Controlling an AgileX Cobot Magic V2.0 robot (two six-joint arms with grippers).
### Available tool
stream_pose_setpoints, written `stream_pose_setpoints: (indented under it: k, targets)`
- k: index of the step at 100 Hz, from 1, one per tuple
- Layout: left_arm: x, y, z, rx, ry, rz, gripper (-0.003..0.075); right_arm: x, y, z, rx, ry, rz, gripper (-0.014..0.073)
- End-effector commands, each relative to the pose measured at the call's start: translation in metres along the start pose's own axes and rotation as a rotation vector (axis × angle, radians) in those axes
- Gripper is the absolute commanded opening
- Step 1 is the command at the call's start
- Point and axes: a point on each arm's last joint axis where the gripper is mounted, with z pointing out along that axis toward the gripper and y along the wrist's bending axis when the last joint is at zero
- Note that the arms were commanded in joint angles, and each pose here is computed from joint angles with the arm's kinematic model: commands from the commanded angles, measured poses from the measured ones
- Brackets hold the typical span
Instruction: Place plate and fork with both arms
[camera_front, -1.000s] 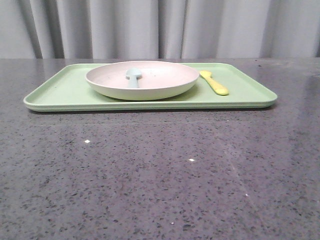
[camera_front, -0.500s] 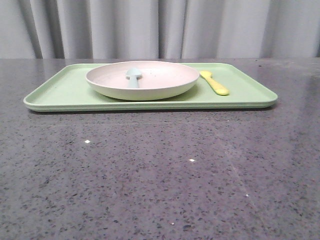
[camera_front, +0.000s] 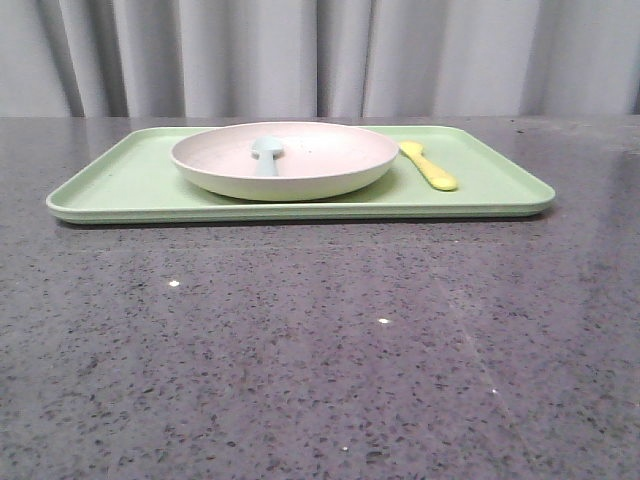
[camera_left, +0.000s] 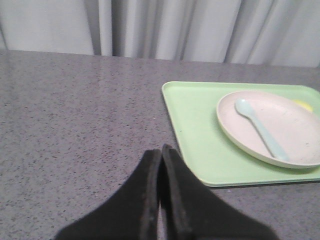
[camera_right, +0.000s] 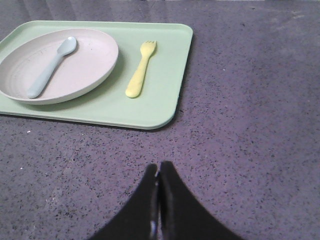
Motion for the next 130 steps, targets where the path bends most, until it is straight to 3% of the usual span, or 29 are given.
stream_pose_setpoints:
  k: [1,13,36,61,87,91,130]
  targets:
    - [-0.010,-0.004,-0.005,0.039,-0.091,0.004,-0.0020,-0.015,0.003,-0.004,-0.018,-0.102,-0.024,-0.0066]
    - [-0.002,0.002,-0.007,-0.006,-0.132,0.074,-0.0020,-0.015,0.003,-0.004,-0.018,-0.102,-0.024,-0.0066]
    - [0.020,0.010,-0.011,-0.074,-0.348,0.254,-0.0020,-0.015,0.003,-0.004,-0.018,-0.102,-0.024,-0.0066]
    - [0.061,0.024,-0.007,-0.152,-0.352,0.221,-0.0020,-0.015,0.003,-0.004,-0.018,-0.102,-0.024,-0.0066]
    - [0.106,0.034,0.001,-0.154,-0.372,0.145,-0.0020,-0.015,0.003,-0.004,-0.018,-0.102,-0.024,-0.0066]
    - [0.111,0.035,0.001,-0.155,-0.321,0.141,-0.0020,-0.015,0.003,-0.004,-0.018,-0.102,-0.024,-0.0066]
    - [0.112,0.035,0.001,-0.154,-0.308,0.140,-0.0020,-0.014,0.003,-0.004,-0.017,-0.099,-0.024,-0.0066]
